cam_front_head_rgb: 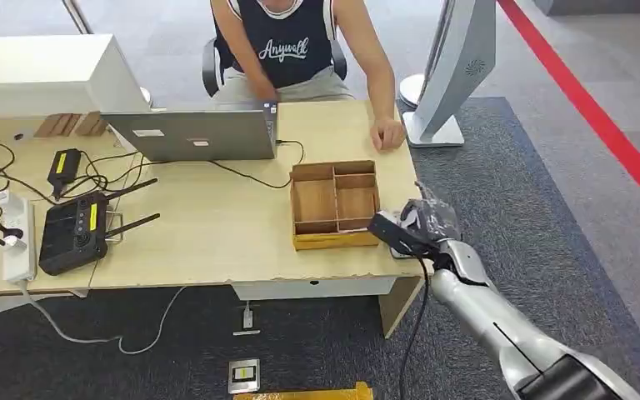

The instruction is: Pass the card to the sensor for recognition and then transmit it.

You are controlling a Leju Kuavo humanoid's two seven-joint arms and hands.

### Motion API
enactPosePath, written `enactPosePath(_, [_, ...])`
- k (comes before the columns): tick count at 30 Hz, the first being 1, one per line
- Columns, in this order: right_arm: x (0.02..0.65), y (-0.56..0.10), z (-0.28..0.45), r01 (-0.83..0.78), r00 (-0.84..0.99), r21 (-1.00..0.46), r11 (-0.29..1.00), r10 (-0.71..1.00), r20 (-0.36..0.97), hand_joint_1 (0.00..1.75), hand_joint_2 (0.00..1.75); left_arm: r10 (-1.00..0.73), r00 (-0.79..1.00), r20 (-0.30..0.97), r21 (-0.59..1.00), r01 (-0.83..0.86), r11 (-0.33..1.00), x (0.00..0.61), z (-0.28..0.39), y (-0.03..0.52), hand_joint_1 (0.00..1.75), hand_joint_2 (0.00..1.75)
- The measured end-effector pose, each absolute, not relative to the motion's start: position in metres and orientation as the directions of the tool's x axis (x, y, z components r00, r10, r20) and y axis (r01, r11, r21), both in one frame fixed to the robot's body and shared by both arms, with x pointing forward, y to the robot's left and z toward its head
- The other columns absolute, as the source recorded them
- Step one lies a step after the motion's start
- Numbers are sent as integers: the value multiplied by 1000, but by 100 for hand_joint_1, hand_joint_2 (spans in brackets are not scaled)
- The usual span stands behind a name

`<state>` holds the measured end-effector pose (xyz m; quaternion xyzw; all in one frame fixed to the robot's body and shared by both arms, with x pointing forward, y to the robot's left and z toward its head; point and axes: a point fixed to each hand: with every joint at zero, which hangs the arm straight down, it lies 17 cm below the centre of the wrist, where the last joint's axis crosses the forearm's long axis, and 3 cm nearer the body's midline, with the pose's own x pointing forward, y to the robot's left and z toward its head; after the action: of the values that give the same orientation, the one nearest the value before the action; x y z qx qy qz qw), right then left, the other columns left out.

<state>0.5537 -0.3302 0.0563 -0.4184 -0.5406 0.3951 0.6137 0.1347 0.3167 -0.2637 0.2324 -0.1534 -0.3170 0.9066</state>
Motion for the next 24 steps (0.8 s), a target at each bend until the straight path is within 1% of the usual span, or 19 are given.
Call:
enactPosePath(6, [545,-330,40,-61,115,-942,331,939,323,175,175,-651,748,132,519,507,688,135,-264,316,0,175])
enactPosePath(24, [543,-328,36,-67,120,-941,332,939,323,175,175,-651,748,130,518,509,687,135,-264,316,0,175])
